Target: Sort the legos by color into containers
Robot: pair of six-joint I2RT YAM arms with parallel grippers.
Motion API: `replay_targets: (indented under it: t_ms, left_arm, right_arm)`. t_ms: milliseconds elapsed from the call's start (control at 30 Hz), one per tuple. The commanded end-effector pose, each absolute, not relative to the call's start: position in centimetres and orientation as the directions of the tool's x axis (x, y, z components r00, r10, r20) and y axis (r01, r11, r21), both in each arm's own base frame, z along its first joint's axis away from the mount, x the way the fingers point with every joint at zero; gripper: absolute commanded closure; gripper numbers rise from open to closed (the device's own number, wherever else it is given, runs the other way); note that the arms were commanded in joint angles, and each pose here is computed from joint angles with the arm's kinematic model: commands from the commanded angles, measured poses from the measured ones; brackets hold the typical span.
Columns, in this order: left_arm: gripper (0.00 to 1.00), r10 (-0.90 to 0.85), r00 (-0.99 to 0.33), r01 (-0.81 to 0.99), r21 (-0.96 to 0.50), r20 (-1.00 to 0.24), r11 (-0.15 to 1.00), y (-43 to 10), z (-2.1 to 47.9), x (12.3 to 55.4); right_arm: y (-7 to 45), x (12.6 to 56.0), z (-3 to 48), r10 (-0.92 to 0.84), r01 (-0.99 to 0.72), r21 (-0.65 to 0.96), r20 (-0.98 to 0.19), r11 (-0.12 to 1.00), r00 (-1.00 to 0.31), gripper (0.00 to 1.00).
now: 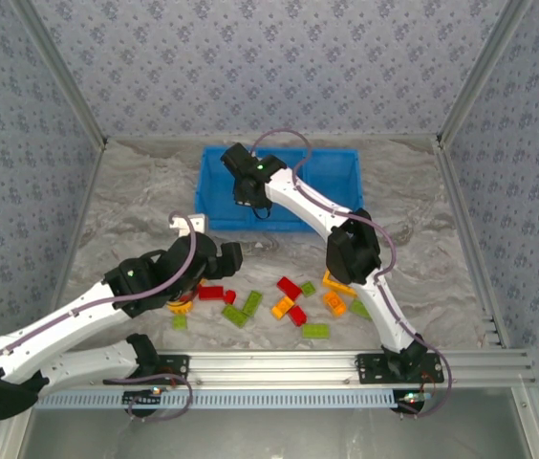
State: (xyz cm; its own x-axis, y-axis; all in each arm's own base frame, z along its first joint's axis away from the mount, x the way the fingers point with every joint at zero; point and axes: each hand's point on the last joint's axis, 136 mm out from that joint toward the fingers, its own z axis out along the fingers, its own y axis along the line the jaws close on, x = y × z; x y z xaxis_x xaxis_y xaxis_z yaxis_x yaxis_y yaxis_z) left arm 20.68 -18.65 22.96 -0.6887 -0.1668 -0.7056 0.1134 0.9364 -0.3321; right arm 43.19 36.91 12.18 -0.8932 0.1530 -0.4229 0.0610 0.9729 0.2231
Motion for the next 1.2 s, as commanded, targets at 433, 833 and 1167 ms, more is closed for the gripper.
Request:
replay_targets:
  t_ms: [433,833,1167]
  left_arm:
    - [0.09,-0.242,-0.704,-0.066,-0.278,-0.667,0.958,-14.3,23.9,20.2]
    - [0.33,-0.512,-0.759,-0.408,-0.318,-0.402,0.856,-8.5,17.6,18.4]
    - [0.46,-0.636,-0.749,-0.559,-0.339,-0.186,0.757,-7.7,8.8,18.2]
  right_arm:
    - [36.2,43.3,26.1,0.158,-0.086,0.329,-0.644,0.940,-0.748,0.43]
    - [34.5,30.7,34.9,0.032,-0.538,0.260,-0.918,0.802,-0.396,0.43]
    - [37.0,16.4,25.4,-0.110,-0.820,0.254,-0.928,0.513,-0.356,0.42]
